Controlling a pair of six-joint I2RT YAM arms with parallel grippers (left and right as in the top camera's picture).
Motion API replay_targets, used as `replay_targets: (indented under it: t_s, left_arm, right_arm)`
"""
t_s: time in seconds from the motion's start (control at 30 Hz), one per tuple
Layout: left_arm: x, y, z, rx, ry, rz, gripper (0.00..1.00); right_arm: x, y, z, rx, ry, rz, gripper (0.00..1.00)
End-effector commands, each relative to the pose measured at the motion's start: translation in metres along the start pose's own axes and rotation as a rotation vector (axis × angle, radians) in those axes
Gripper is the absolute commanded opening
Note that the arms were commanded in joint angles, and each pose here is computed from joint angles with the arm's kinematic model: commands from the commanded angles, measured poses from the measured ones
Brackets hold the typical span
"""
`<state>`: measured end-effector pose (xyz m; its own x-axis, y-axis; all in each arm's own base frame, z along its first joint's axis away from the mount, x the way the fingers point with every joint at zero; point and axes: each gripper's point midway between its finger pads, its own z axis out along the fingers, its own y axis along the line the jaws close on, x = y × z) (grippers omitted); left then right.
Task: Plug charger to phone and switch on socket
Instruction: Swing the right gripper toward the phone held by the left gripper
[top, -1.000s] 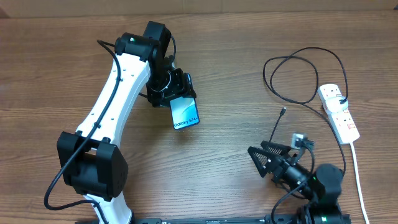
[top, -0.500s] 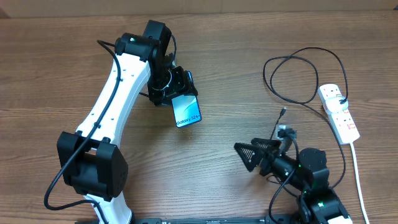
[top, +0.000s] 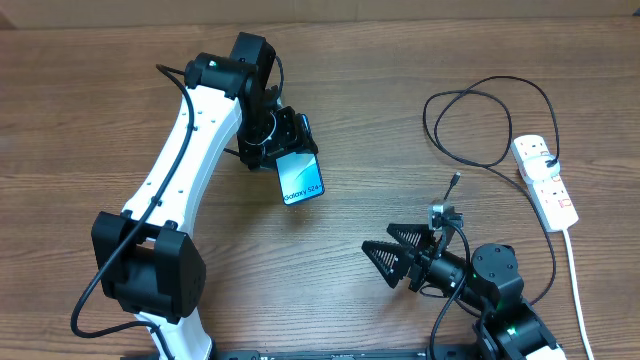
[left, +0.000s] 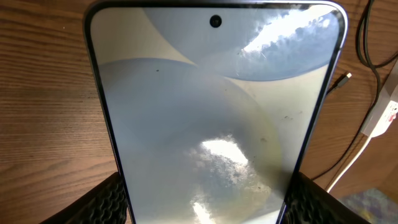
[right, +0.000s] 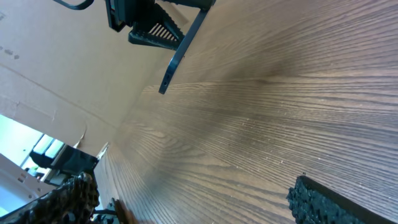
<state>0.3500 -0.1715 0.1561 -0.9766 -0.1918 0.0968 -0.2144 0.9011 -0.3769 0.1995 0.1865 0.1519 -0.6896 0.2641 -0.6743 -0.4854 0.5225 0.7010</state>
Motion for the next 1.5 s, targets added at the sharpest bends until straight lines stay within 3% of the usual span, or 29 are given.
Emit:
replay_targets:
  t_s: [0.0,1.0,1.17,1.47]
  left_arm:
    - [0.004,-0.008,-0.001,0.030,0.008,0.002,0.45]
    - [0.004,-0.008,-0.001,0.030,0.008,0.002,0.45]
    - [0.004,-0.008,-0.001,0.030,0.008,0.002,0.45]
    - [0.004,-0.009,-0.001,0.034,0.010,-0.048,0.45]
  right_arm:
    - [-0.008,0.011,0.000,-0.028,-0.011,-0.027,1.00]
    - [0.019,0.032,0.007,-0.216,0.140,-0.170,1.00]
    - [0.018,0.007,0.018,-0.100,0.136,-0.035,1.00]
    - [-0.020,-0.023,0.038,0.020,-0.045,0.202,1.00]
